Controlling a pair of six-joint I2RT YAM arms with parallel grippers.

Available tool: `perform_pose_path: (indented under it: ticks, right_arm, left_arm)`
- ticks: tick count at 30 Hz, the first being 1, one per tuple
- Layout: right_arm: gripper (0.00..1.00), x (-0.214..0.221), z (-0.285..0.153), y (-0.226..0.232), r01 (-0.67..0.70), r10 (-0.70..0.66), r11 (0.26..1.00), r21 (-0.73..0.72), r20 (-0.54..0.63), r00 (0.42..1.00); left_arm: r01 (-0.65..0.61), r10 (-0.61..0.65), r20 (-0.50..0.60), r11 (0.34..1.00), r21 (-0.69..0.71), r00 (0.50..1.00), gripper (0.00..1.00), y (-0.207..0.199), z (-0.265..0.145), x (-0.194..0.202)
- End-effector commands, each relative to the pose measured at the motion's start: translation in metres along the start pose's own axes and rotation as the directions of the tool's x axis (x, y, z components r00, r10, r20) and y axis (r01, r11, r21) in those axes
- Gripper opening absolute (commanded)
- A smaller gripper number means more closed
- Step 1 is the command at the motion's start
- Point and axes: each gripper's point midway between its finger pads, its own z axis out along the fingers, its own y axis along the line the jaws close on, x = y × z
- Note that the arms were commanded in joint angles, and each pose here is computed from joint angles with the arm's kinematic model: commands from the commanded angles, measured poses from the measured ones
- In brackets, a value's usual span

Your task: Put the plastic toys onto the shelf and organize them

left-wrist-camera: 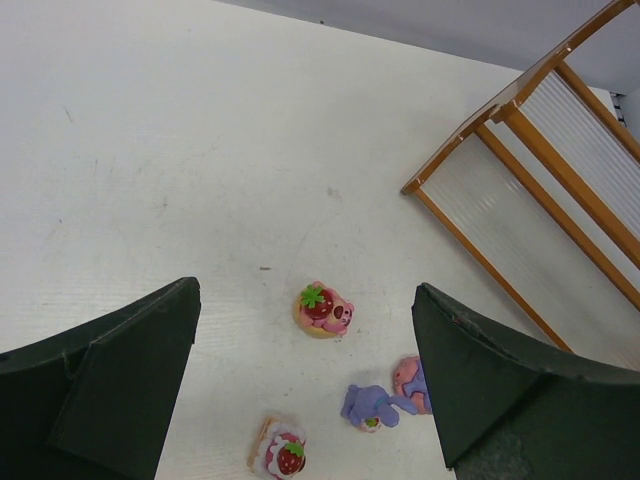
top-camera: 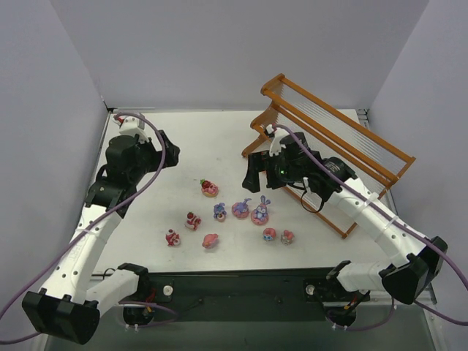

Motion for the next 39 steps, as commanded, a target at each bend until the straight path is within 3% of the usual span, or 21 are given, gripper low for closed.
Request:
perform_pose_path:
  ticks: [1,8,15,21,24,33,38,39]
  right_arm:
    - [0.93,0.021,0.014,-0.016,-0.005,0.009,0.996,0.086,-0.056,0.998]
    - [0.82,0.072,0.031,-0.052,0.07,-0.024,0.972,0.223,-0.203,0.979]
    - [0.65,0.092,0.053,-0.084,0.106,-0.007,0.922,0.372,-0.257,0.966]
    - [0.59,0.105,0.066,-0.108,0.13,-0.013,0.878,0.461,-0.25,0.968]
    - [0.56,0.106,0.074,-0.111,0.141,-0.027,0.879,0.456,-0.248,0.968]
    - [0.37,0.113,0.096,-0.11,0.141,-0.042,0.899,0.415,-0.239,0.97]
    - [0.35,0.114,0.098,-0.113,0.136,-0.042,0.898,0.419,-0.227,0.973]
    - [0.3,0.113,0.098,-0.114,0.13,-0.038,0.897,0.422,-0.22,0.975]
  left_arm:
    - [0.011,-0.009,0.066,1.0,-0.026,0.998,0.97,0.002,0.006,-0.007]
    - [-0.093,0.096,0.061,0.994,-0.049,0.994,0.97,0.007,0.005,-0.005]
    - [-0.123,0.124,0.045,0.992,-0.026,0.991,0.97,0.001,0.007,0.001]
    - [-0.13,0.131,0.041,0.991,-0.034,0.991,0.97,0.001,0.008,0.002]
    - [-0.133,0.134,0.039,0.991,-0.033,0.99,0.97,0.0,0.008,0.003]
    - [-0.14,0.141,0.031,0.989,-0.039,0.99,0.97,0.001,0.009,0.004]
    - [-0.148,0.149,0.029,0.988,-0.045,0.988,0.97,0.001,0.009,0.004]
    - [-0.149,0.151,0.03,0.988,-0.048,0.988,0.97,0.002,0.009,0.003]
